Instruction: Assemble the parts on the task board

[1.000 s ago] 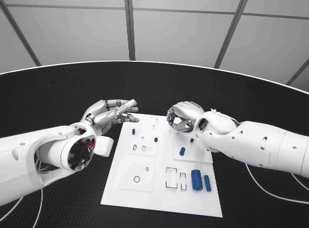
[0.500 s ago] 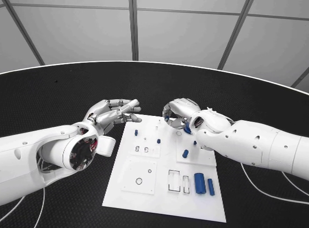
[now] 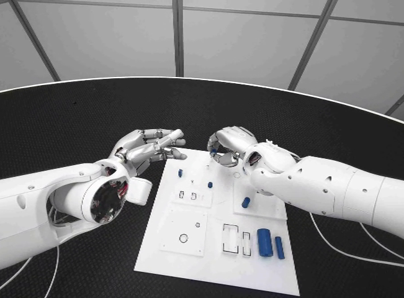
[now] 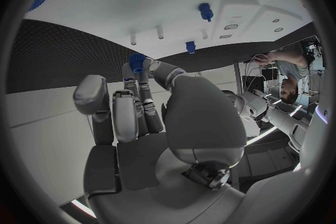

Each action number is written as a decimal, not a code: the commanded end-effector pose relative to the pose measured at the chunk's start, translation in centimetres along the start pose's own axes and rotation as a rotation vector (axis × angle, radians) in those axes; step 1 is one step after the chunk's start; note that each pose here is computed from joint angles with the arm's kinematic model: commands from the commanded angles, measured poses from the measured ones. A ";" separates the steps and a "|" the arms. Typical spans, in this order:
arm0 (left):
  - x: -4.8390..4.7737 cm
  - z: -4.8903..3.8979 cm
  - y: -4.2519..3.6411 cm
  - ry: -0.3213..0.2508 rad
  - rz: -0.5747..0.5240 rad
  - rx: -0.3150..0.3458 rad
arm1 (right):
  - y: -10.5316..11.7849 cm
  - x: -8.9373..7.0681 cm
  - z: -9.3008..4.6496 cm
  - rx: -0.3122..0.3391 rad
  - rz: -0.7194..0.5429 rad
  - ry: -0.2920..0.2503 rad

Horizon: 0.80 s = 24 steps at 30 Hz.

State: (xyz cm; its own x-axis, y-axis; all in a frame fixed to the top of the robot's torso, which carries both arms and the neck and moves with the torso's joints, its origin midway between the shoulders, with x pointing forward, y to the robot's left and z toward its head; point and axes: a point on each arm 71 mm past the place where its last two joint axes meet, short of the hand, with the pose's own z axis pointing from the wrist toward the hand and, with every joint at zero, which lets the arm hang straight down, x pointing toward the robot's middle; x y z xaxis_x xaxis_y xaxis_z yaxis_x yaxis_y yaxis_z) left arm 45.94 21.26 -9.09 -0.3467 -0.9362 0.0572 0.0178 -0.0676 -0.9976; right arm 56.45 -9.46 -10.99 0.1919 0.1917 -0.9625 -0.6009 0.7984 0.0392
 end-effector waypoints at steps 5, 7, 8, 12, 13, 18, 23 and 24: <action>0.17 0.04 -0.24 0.005 0.001 0.004 | 0.2 0.0 0.4 -0.004 -0.004 0.008; 0.20 0.05 -0.28 0.005 0.001 0.005 | 0.2 0.1 0.5 -0.004 -0.005 0.013; 0.21 0.05 -0.29 0.006 0.001 0.005 | 0.1 0.1 0.5 -0.004 -0.005 0.016; 0.22 0.05 -0.33 0.006 0.001 0.006 | -0.1 0.2 0.4 0.002 -0.007 0.033; 0.21 0.05 -0.33 0.006 0.001 0.006 | -0.1 0.2 0.3 0.004 -0.008 0.038; 0.14 0.05 -0.35 0.004 0.002 0.007 | -0.5 0.3 0.2 0.015 -0.010 0.060; 0.13 0.05 -0.36 0.005 0.002 0.007 | -0.8 0.4 0.1 0.031 -0.013 0.068; 0.12 0.06 -0.36 0.005 0.002 0.007 | -0.8 0.4 0.1 0.034 -0.013 0.069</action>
State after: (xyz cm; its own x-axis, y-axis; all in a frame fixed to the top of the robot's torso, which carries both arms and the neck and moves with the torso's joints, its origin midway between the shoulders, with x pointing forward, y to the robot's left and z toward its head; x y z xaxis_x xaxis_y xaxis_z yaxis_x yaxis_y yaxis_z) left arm 45.94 21.15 -8.72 -0.3511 -0.9347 0.0555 0.0245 -0.0684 -0.9974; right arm 57.04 -9.97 -11.35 0.1452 0.1429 -0.9790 -0.5730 0.8188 0.0345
